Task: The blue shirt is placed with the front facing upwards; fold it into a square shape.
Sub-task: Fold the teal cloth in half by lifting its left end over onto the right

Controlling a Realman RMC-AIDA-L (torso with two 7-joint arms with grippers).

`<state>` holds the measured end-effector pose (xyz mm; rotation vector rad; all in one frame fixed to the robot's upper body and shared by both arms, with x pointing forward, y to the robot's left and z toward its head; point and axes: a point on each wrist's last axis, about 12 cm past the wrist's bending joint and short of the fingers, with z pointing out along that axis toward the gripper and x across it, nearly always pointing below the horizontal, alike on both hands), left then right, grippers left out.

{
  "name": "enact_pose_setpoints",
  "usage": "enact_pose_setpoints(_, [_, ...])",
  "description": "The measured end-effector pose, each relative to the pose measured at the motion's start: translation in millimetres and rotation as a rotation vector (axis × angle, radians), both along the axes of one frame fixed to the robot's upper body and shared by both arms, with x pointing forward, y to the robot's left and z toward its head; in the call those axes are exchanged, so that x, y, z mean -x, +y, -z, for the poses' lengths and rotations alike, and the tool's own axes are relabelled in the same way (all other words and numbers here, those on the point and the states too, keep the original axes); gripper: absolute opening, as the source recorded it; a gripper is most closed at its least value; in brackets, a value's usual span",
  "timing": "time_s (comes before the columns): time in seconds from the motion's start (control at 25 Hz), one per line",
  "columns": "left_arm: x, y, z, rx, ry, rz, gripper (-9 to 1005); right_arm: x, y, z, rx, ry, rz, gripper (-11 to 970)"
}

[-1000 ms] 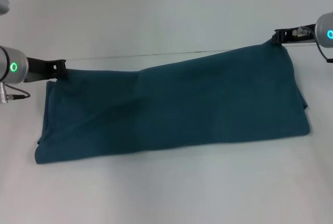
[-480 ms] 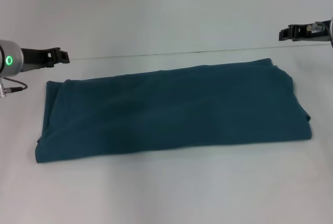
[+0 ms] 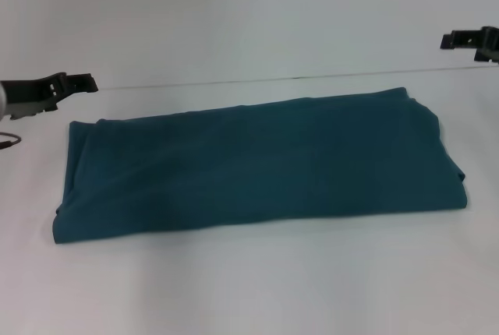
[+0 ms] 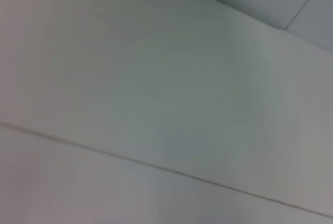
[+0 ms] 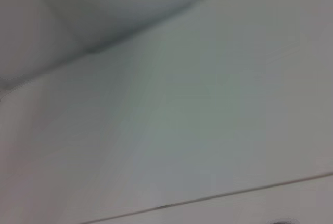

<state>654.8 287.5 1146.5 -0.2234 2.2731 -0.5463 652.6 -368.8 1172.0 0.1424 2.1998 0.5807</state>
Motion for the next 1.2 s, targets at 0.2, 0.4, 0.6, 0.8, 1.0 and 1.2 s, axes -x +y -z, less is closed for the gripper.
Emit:
enact_pose_setpoints(0.2, [27.3,17.5,7.2,0.180,0.031,0.006,831,59.7,-13.5,5.1,-0.244,-0.146,-0.185,754])
enact_pose_setpoints(0.4, [58.5,32.6,27.1,0.413,0.052,0.009,945,108.0,-20.1,27.2,-0.351,-0.180,-0.248,916])
enact_pose_setpoints(0.6, [78.7,38.6,46.7,0.562,0.066,0.014,942,131.8,-17.1,50.3,-0.397,-0.146,-0.291,914])
enact_pose_setpoints(0.8, [82.4,36.0,59.4,0.569,0.088,0.017,938,139.4,-16.8,63.7,-0.421,-0.136,-0.297,914])
enact_pose_setpoints(1.0, [75.2,20.7,66.2,0.539,0.065,0.003,935,139.1,-11.8,69.8,-0.430,-0.132,-0.308,914])
enact_pose_setpoints(1.2, [70.3,21.4,64.5,0.396,-0.012,0.083,932,139.5,-7.9,72.0,-0.430,-0.117,-0.329,915])
